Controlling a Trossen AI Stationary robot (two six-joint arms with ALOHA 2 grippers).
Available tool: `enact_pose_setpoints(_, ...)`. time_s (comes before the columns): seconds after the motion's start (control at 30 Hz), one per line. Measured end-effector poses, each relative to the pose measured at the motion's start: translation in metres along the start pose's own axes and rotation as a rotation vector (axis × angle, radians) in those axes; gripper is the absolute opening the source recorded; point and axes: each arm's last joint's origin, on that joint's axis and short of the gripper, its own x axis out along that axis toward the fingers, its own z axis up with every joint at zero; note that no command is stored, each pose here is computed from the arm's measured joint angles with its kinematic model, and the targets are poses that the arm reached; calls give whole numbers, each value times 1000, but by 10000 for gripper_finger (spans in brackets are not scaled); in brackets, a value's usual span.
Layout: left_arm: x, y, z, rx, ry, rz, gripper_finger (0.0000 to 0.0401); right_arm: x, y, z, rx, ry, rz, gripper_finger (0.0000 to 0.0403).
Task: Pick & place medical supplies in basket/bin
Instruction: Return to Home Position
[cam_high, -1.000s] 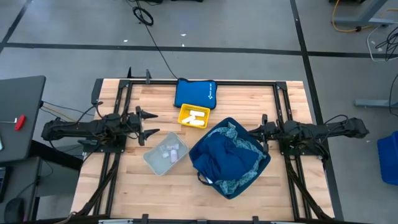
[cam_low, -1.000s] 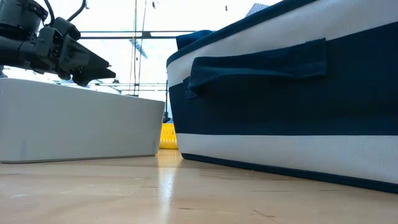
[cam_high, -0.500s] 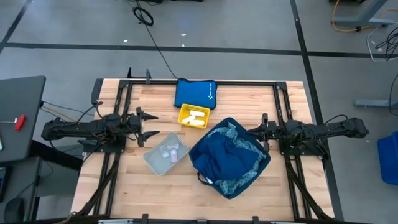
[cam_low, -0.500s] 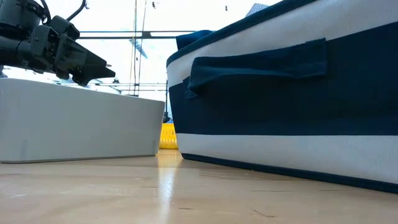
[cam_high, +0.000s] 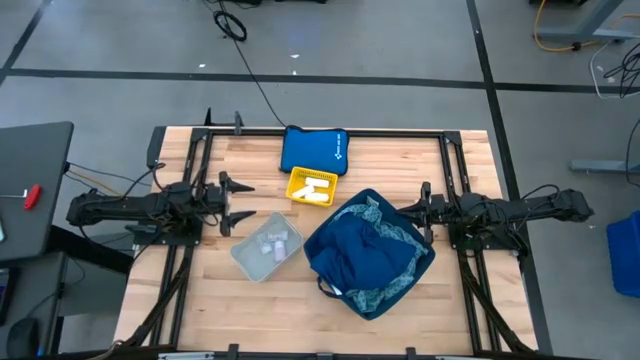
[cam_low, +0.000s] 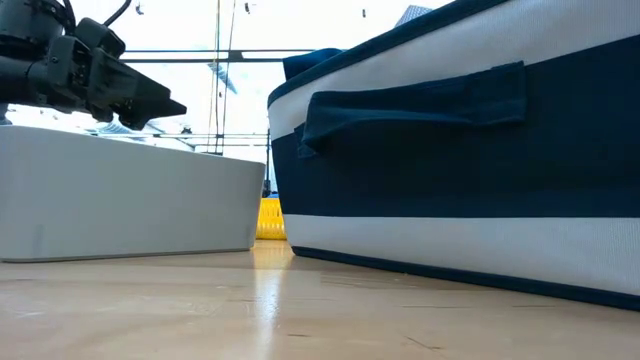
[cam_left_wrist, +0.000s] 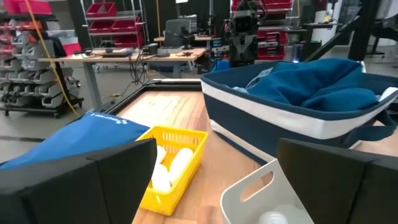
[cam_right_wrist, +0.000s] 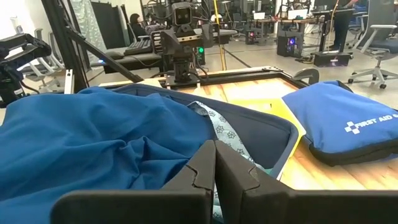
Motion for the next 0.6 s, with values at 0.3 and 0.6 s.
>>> enact_pose_setpoints(0.3, 0, 2, 2, -21, -19, 55, 331, 0, 0, 0, 0, 1, 0, 18)
enact_pose_setpoints(0.6, 0, 2, 2, -22, -20, 74, 331, 0, 0, 0, -1, 1, -1, 18)
